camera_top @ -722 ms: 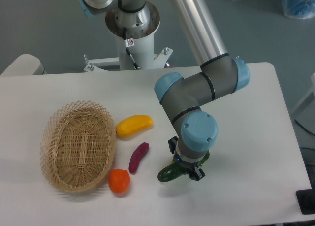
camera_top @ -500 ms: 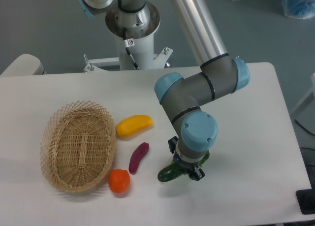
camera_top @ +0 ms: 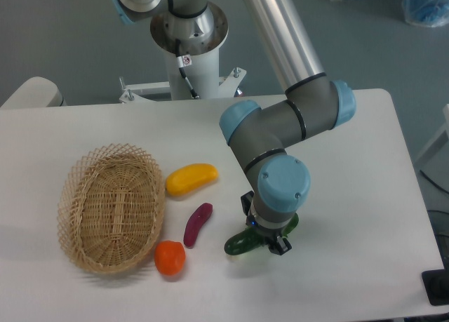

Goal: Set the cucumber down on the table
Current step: 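Lift the green cucumber with the gripper off the bok choy, then carry the cucumber away from the bok choy toward the basket side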

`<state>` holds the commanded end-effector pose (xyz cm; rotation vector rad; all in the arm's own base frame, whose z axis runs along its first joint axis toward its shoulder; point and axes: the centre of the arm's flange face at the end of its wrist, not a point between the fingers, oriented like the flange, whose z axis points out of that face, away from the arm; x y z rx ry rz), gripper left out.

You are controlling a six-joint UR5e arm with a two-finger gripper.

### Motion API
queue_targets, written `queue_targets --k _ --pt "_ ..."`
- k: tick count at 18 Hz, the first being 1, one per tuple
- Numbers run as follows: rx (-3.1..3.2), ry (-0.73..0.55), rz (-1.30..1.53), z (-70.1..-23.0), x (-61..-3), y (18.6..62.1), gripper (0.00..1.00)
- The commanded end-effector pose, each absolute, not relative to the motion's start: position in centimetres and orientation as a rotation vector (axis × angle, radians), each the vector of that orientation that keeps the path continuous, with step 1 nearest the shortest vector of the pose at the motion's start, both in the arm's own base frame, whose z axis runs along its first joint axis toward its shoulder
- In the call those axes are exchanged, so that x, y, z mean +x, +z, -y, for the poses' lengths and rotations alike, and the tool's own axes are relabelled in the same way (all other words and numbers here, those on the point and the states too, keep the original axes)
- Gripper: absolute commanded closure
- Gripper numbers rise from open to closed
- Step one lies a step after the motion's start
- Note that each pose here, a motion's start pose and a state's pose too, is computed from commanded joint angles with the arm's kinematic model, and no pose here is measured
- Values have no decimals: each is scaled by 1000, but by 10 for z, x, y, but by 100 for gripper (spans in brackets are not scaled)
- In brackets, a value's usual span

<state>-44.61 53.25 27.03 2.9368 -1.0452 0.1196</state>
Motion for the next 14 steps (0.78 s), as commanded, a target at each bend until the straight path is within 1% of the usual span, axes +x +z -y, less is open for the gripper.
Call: queue_targets --k 6,14 --pt "2857 194 1262 -472 -434 269 93" --pt "2697 312 1545 -421 -409 250 92"
